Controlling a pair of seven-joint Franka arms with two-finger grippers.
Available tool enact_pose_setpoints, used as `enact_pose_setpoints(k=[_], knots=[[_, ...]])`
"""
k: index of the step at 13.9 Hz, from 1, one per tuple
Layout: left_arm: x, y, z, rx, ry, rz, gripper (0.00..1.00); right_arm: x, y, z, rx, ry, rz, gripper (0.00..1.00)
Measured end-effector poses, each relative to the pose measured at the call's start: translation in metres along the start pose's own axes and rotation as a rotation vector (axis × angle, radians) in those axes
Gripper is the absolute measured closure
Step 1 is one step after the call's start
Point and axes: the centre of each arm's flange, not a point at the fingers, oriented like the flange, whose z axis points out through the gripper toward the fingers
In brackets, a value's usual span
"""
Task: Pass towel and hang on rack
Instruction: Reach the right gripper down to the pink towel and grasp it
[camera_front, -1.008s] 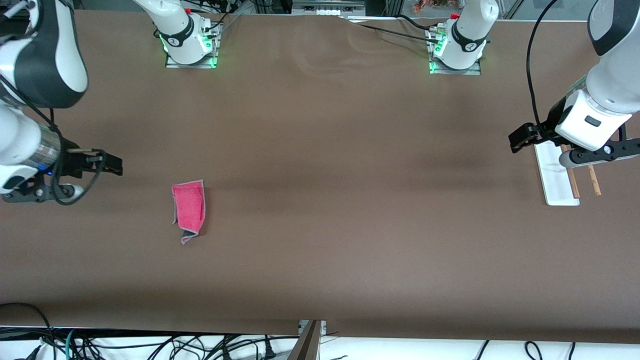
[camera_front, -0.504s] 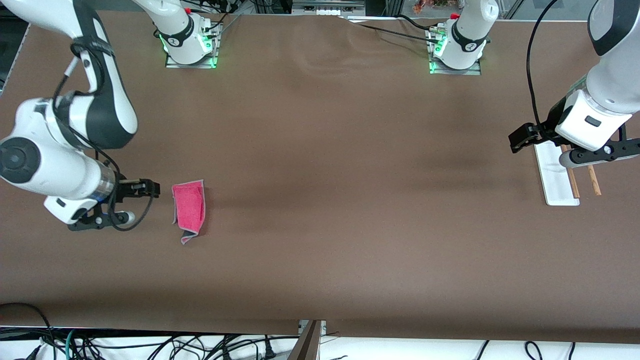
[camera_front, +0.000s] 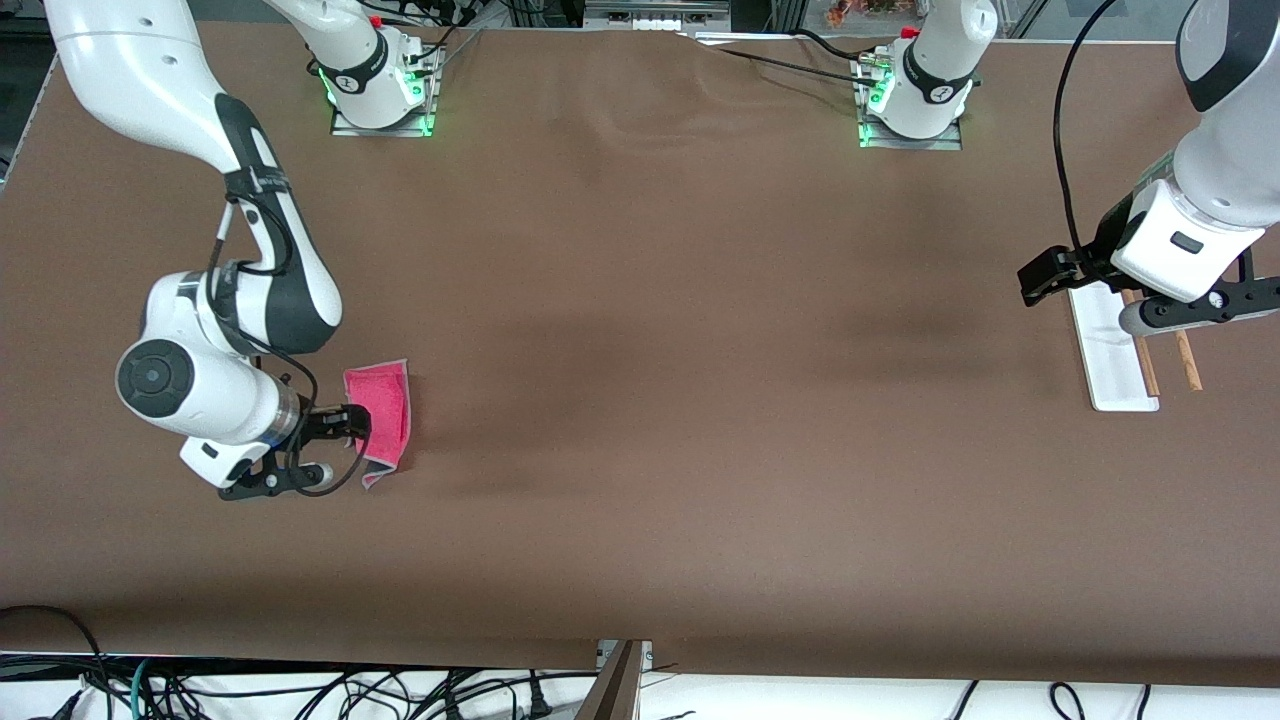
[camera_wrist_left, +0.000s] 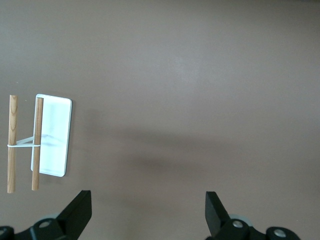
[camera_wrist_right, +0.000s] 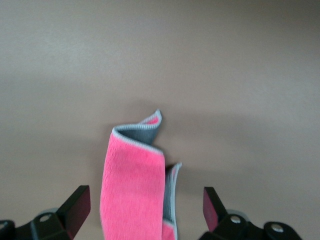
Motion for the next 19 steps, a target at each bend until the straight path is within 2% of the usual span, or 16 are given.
enact_pose_setpoints(k=[8, 16, 18, 19], knots=[[0.0, -0.001, 0.0, 0.0, 0.0, -0.002, 0.0, 0.006, -0.002, 0.077, 0.006, 0.031, -0.001, 0.0], [0.001, -0.002, 0.0, 0.0, 0.0, -0.003, 0.0, 0.005, -0.003, 0.083, 0.007, 0.023, -0.004, 0.01], [0.0, -0.002, 0.0, 0.001, -0.002, -0.003, 0.0, 0.004, -0.005, 0.086, 0.007, 0.016, -0.006, 0.22], [0.0, -0.002, 0.0, 0.001, -0.003, -0.003, 0.0, 0.003, -0.007, 0.089, 0.008, 0.01, -0.009, 0.24]])
